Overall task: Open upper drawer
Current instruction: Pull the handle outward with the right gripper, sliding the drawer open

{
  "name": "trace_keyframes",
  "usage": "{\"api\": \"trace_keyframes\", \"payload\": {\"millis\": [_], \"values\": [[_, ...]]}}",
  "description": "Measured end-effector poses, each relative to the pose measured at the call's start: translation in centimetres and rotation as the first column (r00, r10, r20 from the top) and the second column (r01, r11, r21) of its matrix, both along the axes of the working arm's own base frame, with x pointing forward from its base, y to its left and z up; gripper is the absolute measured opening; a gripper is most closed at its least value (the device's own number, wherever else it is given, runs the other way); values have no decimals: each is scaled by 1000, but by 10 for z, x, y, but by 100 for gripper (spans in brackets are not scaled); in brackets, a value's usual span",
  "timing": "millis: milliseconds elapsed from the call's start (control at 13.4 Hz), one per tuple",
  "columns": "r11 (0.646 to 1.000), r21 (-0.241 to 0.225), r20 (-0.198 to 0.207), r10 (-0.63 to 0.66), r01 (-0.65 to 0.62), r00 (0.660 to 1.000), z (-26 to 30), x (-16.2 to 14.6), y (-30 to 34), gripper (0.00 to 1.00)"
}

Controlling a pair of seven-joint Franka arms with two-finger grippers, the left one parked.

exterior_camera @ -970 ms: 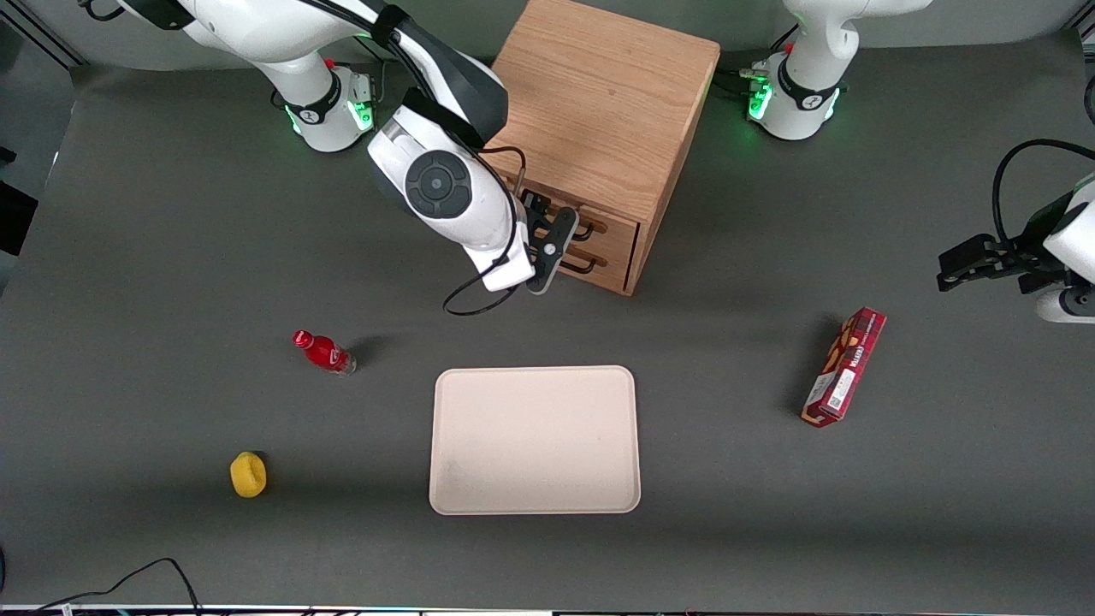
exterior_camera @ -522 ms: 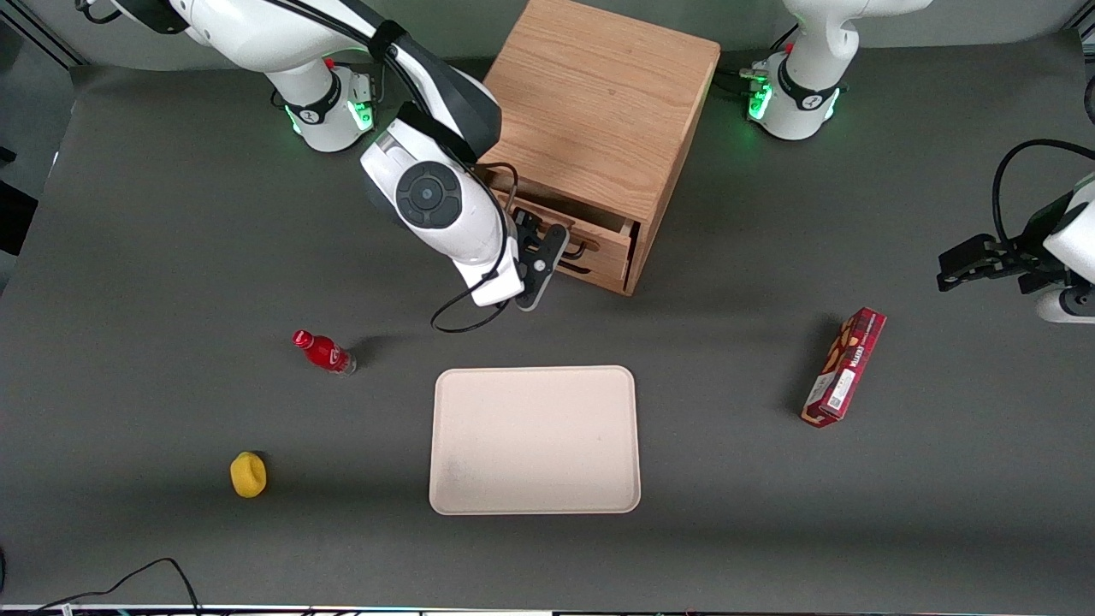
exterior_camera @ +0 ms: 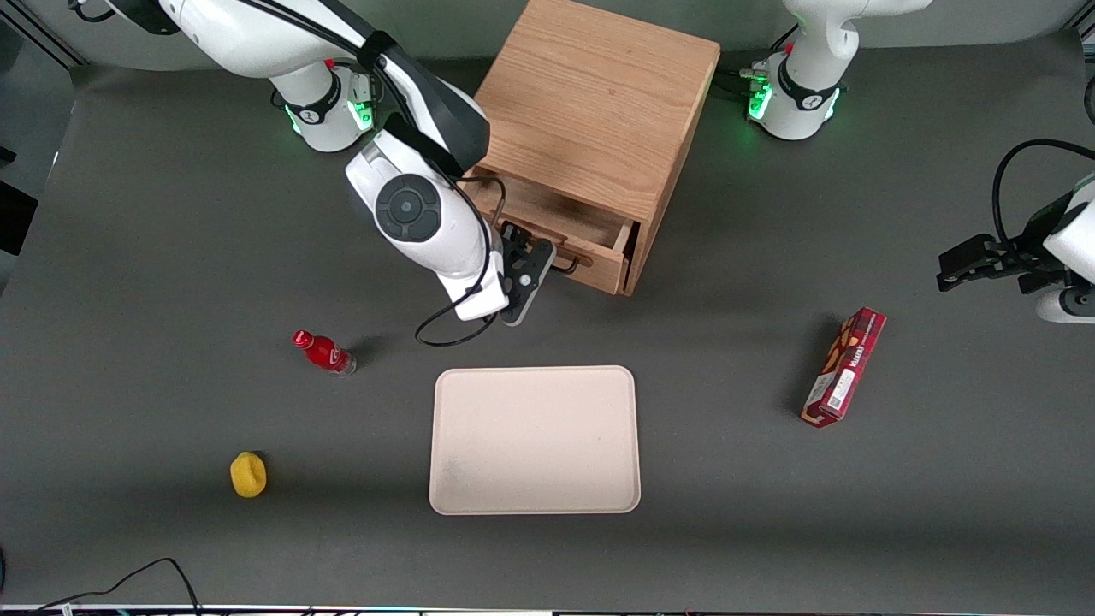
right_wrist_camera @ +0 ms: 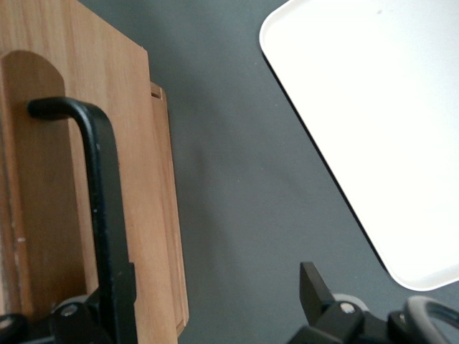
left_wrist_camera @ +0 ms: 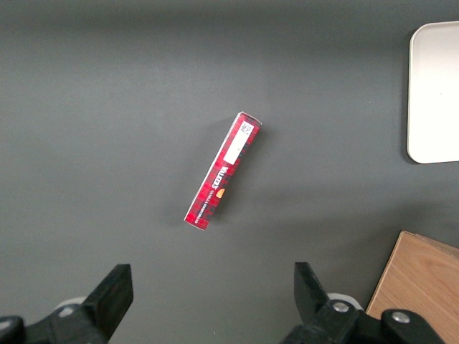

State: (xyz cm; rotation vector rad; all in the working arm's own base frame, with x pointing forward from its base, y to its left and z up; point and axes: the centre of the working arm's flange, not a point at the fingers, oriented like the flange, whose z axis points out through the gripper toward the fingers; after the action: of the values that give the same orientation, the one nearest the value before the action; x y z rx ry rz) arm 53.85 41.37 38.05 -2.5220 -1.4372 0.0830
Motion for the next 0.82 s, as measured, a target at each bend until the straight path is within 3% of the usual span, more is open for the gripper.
{"api": "trace_keyframes", "payload": {"millis": [597,821], "values": [[1000,-6,36,-17,17,999,3,31,-35,100],[999,-2,32,-47,47,998,3,40,-46,100]]}}
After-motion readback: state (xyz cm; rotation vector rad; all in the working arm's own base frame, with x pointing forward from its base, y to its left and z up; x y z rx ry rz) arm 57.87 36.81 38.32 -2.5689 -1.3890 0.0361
